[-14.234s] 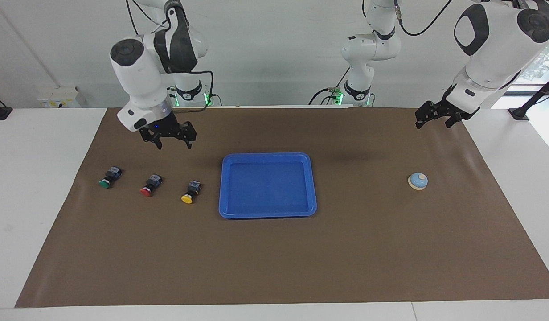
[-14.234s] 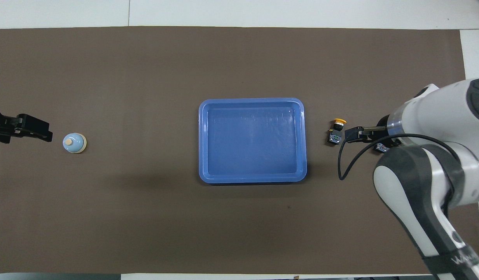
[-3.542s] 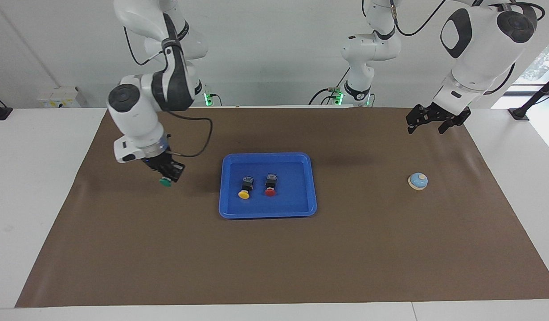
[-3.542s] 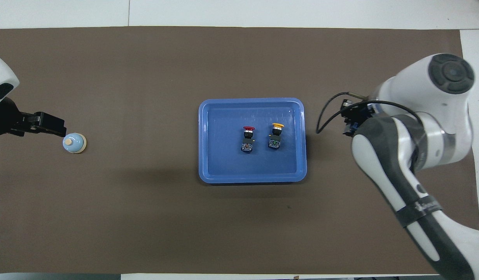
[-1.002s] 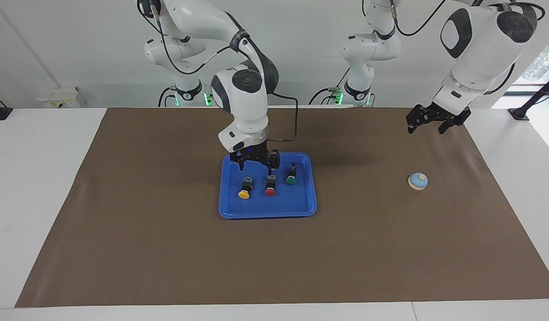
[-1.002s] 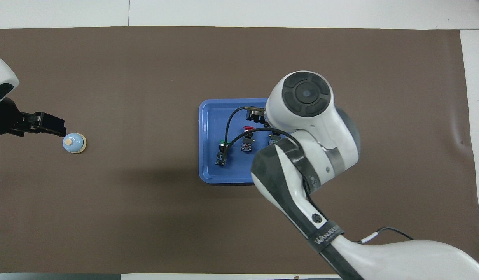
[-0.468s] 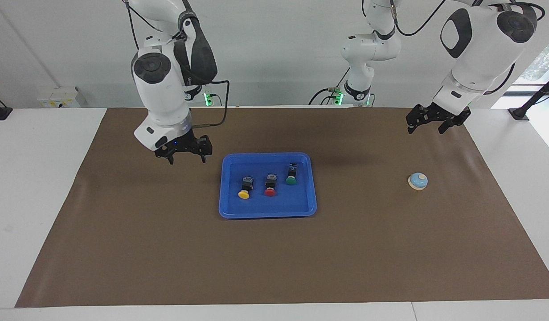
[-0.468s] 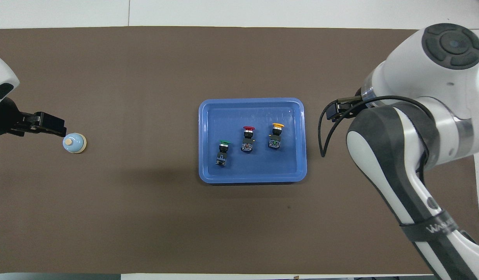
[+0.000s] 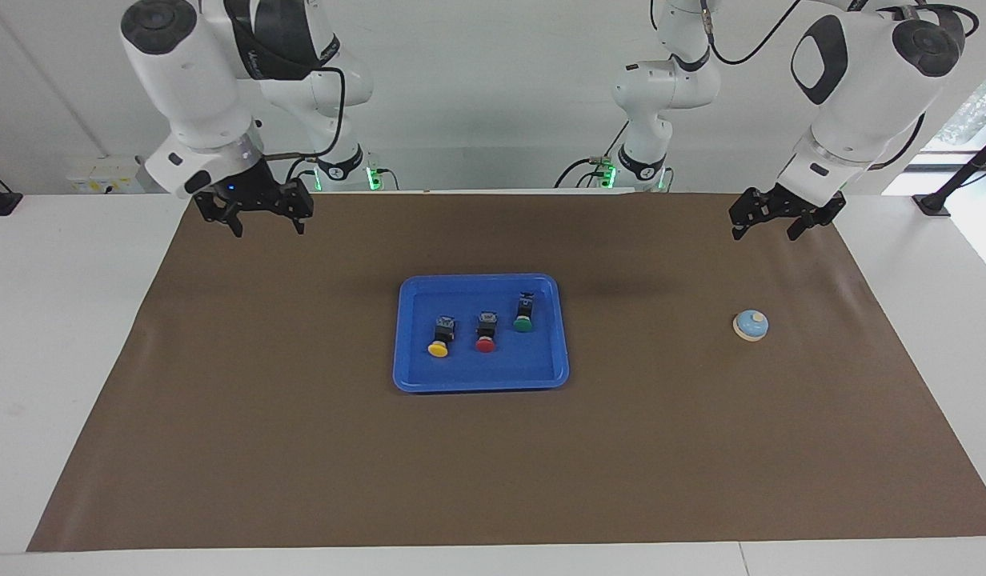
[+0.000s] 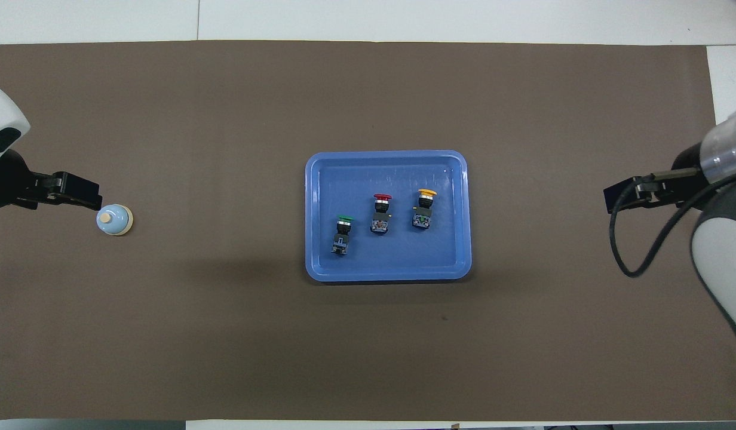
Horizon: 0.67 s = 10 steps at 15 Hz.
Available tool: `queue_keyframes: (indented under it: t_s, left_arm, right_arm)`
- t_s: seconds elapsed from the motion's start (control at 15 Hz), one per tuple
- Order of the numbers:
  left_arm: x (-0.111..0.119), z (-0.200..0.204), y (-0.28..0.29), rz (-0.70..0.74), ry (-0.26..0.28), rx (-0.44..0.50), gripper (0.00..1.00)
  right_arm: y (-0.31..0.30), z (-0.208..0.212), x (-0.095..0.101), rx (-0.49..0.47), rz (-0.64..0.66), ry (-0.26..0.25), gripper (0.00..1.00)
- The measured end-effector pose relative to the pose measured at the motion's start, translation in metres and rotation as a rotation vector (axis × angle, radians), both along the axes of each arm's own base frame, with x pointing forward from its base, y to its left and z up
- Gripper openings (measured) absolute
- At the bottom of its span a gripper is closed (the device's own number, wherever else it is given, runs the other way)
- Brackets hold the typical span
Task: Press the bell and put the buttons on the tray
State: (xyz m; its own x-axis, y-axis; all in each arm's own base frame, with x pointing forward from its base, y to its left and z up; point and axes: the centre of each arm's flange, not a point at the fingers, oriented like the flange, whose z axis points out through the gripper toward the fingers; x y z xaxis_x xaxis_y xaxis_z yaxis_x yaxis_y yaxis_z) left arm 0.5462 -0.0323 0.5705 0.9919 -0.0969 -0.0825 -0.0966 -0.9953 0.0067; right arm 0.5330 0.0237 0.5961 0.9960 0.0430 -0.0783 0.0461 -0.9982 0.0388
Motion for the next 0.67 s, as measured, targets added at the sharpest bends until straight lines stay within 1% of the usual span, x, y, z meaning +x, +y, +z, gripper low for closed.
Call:
queue_keyframes:
  t_s: [0.13, 0.27, 0.4, 0.53, 0.67]
  left_arm:
    - [0.000, 0.000, 0.000, 0.000, 0.000, 0.000, 1.00]
    - [0.000, 0.000, 0.000, 0.000, 0.000, 0.000, 1.00]
    - [0.000, 0.000, 0.000, 0.000, 0.000, 0.000, 1.00]
    - [0.000, 0.000, 0.000, 0.000, 0.000, 0.000, 1.00]
    - [0.000, 0.000, 0.000, 0.000, 0.000, 0.000, 1.00]
  right_arm:
    - [-0.007, 0.020, -0.005, 0.001, -0.014, -0.011, 1.00]
    - [-0.006, 0.036, -0.005, 0.003, -0.013, -0.030, 1.00]
    - [-0.004, 0.040, -0.003, 0.016, -0.012, -0.038, 1.00]
    - [-0.001, 0.038, -0.002, 0.053, -0.016, -0.032, 1.00]
    - [0.000, 0.037, 0.000, 0.065, -0.018, -0.031, 1.00]
